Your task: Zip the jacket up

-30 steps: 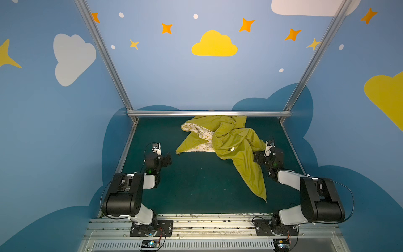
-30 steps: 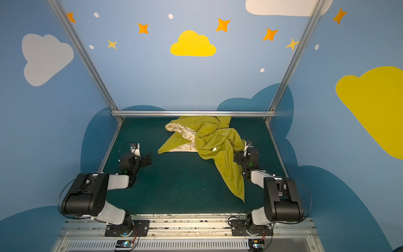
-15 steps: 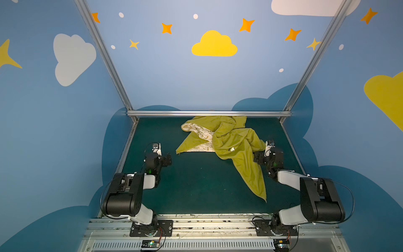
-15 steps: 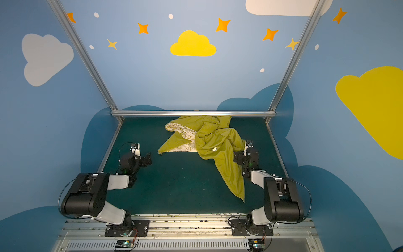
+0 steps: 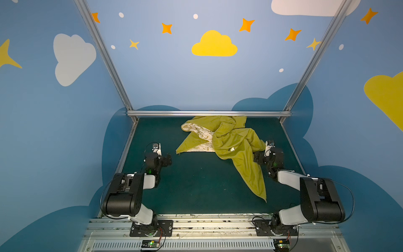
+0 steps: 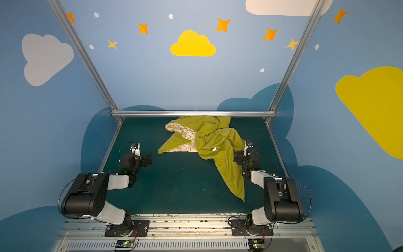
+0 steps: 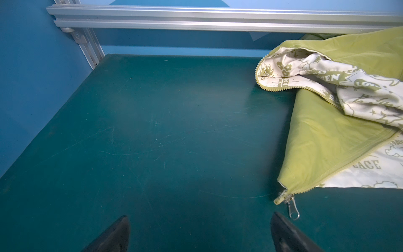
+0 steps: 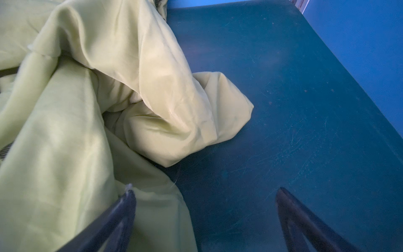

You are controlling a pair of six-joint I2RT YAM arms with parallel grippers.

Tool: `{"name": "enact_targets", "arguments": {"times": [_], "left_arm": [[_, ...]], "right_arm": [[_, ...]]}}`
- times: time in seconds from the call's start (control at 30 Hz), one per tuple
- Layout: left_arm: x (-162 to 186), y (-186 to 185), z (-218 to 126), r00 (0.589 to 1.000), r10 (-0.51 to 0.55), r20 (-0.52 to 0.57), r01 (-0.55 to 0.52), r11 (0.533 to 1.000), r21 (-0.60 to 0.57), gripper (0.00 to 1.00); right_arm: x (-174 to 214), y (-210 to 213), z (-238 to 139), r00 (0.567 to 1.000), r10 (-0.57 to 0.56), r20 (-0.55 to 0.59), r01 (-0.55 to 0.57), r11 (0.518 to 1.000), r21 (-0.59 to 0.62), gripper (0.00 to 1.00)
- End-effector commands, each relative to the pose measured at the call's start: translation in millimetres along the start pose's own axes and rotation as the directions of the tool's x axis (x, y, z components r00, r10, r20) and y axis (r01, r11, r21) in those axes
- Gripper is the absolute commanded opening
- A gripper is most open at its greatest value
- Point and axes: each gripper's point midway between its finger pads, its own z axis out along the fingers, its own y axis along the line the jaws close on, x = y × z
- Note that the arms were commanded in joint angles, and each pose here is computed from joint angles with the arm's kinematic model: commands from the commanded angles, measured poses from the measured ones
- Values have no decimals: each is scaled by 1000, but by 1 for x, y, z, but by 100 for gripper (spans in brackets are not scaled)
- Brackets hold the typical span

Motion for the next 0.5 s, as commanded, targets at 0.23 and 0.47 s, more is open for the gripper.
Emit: {"name": "enact_targets", "arguments": {"times": [0.23,0.47], "left_arm": [[-99,-55,-61,973,-228,-22,229,961,152,99],[-80,-142,-47,981,-12,-193,99,887,451,99]], "right_arm": [[-47,10,-84,862,499,-88,-504,861,-59,98],[-13,119,-105,905,142,-402,-321,846,-426,98]]}}
